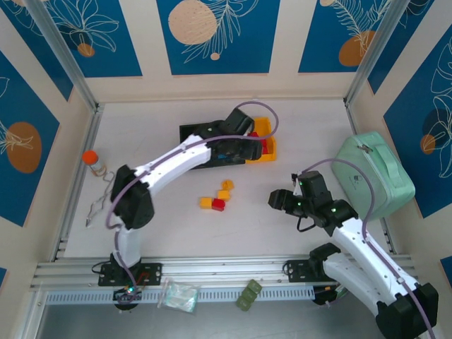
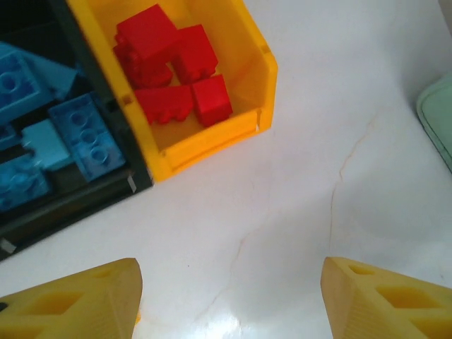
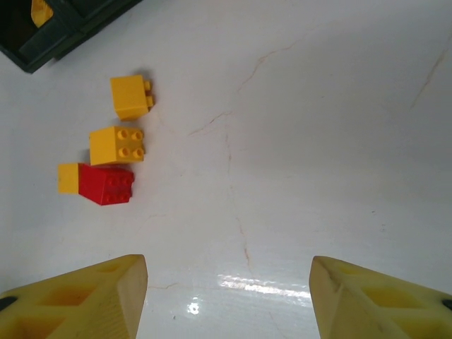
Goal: Sort the legos into containers by color
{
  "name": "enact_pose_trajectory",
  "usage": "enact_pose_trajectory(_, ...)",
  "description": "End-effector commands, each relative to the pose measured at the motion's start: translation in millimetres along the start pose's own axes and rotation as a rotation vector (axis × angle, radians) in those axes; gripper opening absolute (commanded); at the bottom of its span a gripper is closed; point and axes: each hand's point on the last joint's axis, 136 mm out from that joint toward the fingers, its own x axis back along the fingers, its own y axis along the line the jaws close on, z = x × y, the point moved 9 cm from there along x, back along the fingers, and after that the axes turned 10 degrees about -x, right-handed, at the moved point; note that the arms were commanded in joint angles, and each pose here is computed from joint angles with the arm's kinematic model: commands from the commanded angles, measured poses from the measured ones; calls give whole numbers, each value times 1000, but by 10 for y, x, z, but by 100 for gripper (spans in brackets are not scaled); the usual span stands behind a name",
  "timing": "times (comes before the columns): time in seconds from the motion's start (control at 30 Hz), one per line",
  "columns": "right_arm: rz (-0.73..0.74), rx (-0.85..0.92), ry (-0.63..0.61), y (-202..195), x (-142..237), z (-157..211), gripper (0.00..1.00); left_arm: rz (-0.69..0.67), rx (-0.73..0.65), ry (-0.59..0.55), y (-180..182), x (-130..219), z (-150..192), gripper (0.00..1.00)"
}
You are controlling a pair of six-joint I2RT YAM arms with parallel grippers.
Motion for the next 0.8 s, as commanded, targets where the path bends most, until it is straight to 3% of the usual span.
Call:
enact_pose_trajectory(0.0,-37,30,-10,175,30,-40,62,-27,-15,-35,85,203,184,68)
enact_pose_trajectory(0.4,-28,150,56,598,-270,6,62,-187,76,41,692,607,1274,69)
enact_pose_trajectory(0.6,-30,162,78,716,-402,-9,62,-170,159,118,793,490,1649,73)
enact_pose_trajectory(0.77,-28,157,83,703,-421,5,62,-172,208,140,823,281,1761,75)
